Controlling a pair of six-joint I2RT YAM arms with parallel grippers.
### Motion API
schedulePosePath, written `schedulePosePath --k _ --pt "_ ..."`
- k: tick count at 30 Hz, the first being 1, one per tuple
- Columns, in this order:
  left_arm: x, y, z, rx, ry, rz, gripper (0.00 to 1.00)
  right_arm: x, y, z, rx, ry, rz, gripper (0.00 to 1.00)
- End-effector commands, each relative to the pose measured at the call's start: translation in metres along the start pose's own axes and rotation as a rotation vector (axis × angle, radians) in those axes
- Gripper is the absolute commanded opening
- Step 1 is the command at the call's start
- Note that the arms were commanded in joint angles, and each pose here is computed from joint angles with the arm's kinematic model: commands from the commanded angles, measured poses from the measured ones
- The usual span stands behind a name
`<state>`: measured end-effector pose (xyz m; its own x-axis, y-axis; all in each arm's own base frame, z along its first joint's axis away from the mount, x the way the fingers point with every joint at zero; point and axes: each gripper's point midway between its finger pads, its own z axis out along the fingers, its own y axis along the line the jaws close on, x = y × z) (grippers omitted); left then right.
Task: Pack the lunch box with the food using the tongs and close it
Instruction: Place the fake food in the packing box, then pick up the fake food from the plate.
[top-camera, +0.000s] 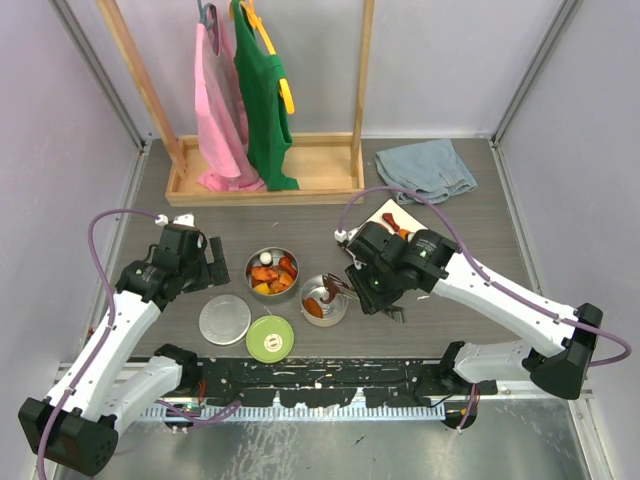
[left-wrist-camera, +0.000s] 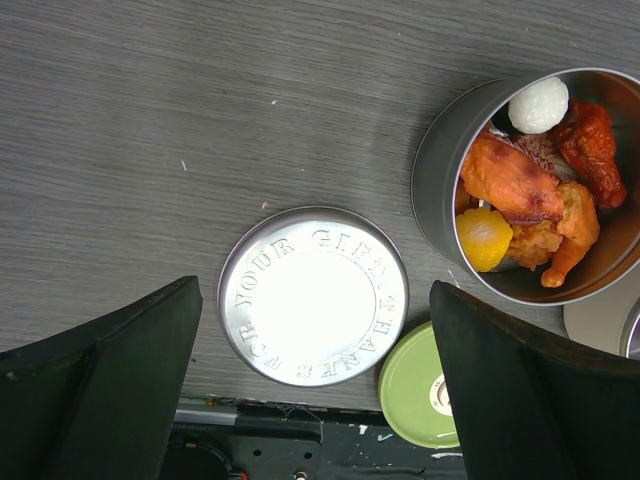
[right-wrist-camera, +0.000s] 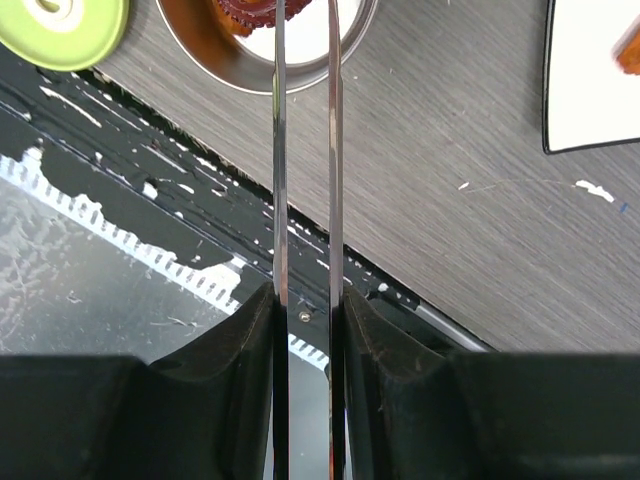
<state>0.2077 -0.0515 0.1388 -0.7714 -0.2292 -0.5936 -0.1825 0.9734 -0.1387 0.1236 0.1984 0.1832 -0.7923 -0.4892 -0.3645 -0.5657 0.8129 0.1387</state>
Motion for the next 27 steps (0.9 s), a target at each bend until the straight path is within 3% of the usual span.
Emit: schedulePosePath --k 1,5,8,13,21,27 --pt "-0.009 -0.002 -0.004 0.012 -0.037 -0.004 0.98 0.004 -0.001 0.001 0.021 0.008 0.010 0.27" --pt "-0.009 -0.002 -0.004 0.011 -0.037 -0.005 0.98 0.002 -0.001 0.002 0.032 0.004 0.007 0.30" --pt "-0.009 -0.002 -0.004 0.010 -0.037 -0.004 0.98 -0.002 -0.004 0.000 0.050 -0.011 0.007 0.39" --pt "-0.009 -0.002 -0.004 0.011 -0.038 -0.004 0.98 -0.010 -0.006 -0.007 0.067 -0.048 0.009 0.45" --pt "-0.009 -0.002 -0.003 0.010 -0.034 -0.004 0.98 -0.035 -0.017 -0.030 0.128 -0.192 0.040 0.48" --pt "-0.009 -0.002 -0.003 0.010 -0.033 -0.004 0.98 -0.050 -0.057 -0.051 0.324 -0.337 0.154 0.50"
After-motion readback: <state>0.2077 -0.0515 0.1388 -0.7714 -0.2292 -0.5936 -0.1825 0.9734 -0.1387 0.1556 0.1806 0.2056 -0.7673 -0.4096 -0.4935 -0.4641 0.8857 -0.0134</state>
